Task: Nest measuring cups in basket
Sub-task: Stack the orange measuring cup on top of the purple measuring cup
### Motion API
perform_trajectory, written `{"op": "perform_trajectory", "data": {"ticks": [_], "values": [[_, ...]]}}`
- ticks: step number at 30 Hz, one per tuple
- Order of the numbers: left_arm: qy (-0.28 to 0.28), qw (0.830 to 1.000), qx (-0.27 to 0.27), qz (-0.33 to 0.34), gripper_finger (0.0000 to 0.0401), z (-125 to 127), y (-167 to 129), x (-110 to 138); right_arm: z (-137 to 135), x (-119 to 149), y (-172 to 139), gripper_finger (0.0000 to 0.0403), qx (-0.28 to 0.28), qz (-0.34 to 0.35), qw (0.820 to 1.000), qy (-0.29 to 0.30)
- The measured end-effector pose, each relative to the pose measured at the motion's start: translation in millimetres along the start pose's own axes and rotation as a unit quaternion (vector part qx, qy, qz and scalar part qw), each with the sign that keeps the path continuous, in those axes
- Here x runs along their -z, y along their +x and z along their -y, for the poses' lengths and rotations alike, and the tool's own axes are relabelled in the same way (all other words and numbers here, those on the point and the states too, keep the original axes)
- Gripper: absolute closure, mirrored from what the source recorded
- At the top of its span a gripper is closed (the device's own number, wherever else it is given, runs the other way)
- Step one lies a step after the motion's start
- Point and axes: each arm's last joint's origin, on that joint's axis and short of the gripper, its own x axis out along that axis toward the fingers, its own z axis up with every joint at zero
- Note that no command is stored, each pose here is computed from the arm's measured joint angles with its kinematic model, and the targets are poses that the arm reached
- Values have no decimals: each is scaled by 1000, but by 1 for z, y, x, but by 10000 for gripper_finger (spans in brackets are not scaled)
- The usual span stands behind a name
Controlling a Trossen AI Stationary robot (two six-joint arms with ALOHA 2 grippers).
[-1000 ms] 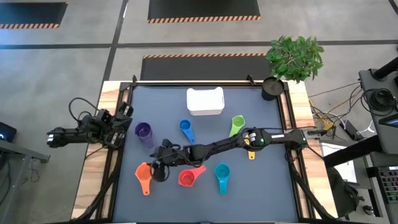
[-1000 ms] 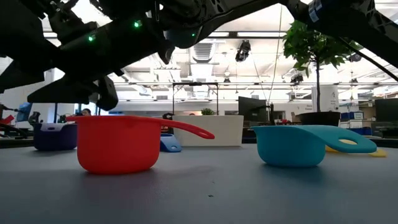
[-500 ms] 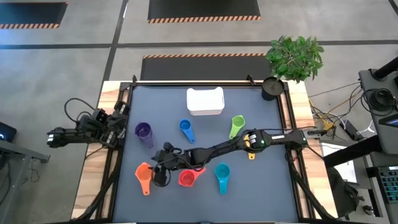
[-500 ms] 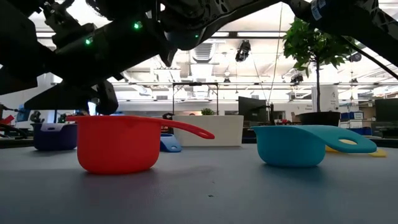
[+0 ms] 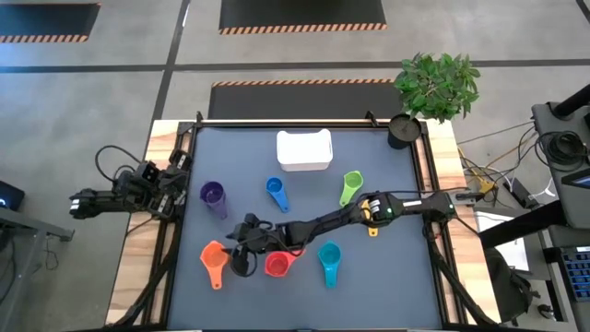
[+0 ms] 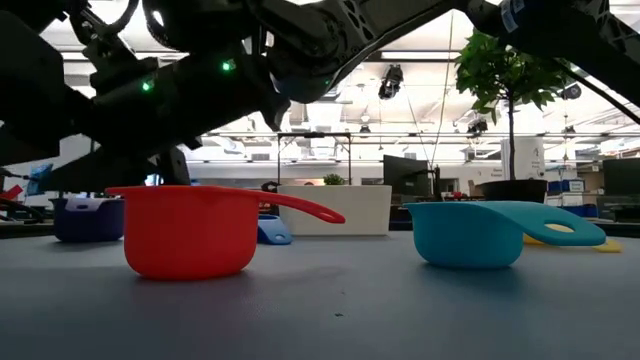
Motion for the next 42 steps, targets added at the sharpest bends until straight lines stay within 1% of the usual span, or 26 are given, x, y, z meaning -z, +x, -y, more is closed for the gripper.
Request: {"op": "perform_trajectory", "data": {"ticks": [4, 7, 9, 12, 14, 16, 21, 26, 28, 30, 32, 34, 36, 39, 42], "values": [[0, 1000, 0, 0, 401, 0, 0, 0, 0, 8, 0, 193, -3, -1, 1000, -8], [6, 1000, 0, 0, 401, 0, 0, 0, -1, 9, -1, 193, -19, 10, 1000, -10], [16, 1000, 0, 0, 401, 0, 0, 0, 0, 14, 2, 193, -26, 20, 999, -8], [19, 1000, 0, 0, 401, 0, 0, 0, 1, 25, 10, 195, -40, 15, 999, -2], [19, 1000, 0, 0, 401, 0, 0, 0, 2, 28, 14, 199, -35, 4, 999, -6], [18, 1000, 0, 0, 401, 0, 0, 0, 3, 27, 15, 205, -31, -1, 999, -14], [17, 1000, 0, 0, 401, 0, 0, 0, 1, 14, 15, 215, -30, 15, 999, -16], [17, 1000, 0, 0, 401, 0, 0, 0, 6, 14, 16, 216, -24, 13, 999, -16], [17, 1000, 0, 0, 401, 0, 0, 0, 7, 14, 16, 216, -23, 10, 999, -26], [15, 1000, 0, -1, 401, 0, 0, 0, 7, 12, 14, 216, -17, -6, 998, -57], [1, 1000, -1, -6, 401, 0, 0, 1, 6, 7, 10, 216, -10, -29, 994, -106], [-12, 1000, -1, -11, 401, 0, 0, 2, 2, -5, 2, 216, 5, -42, 986, -163], [-15, 999, 1, -30, 401, 0, 4, 0, -6, -22, -11, 222, 20, -46, 974, -220], [-21, 995, -10, -99, 401, 1, 14, -5, -14, -44, -29, 250, 20, -66, 958, -278], [-32, 984, -26, -172, 401, 2, 24, -10, -12, -49, -45, 300, 19, -126, 939, -321]]}}
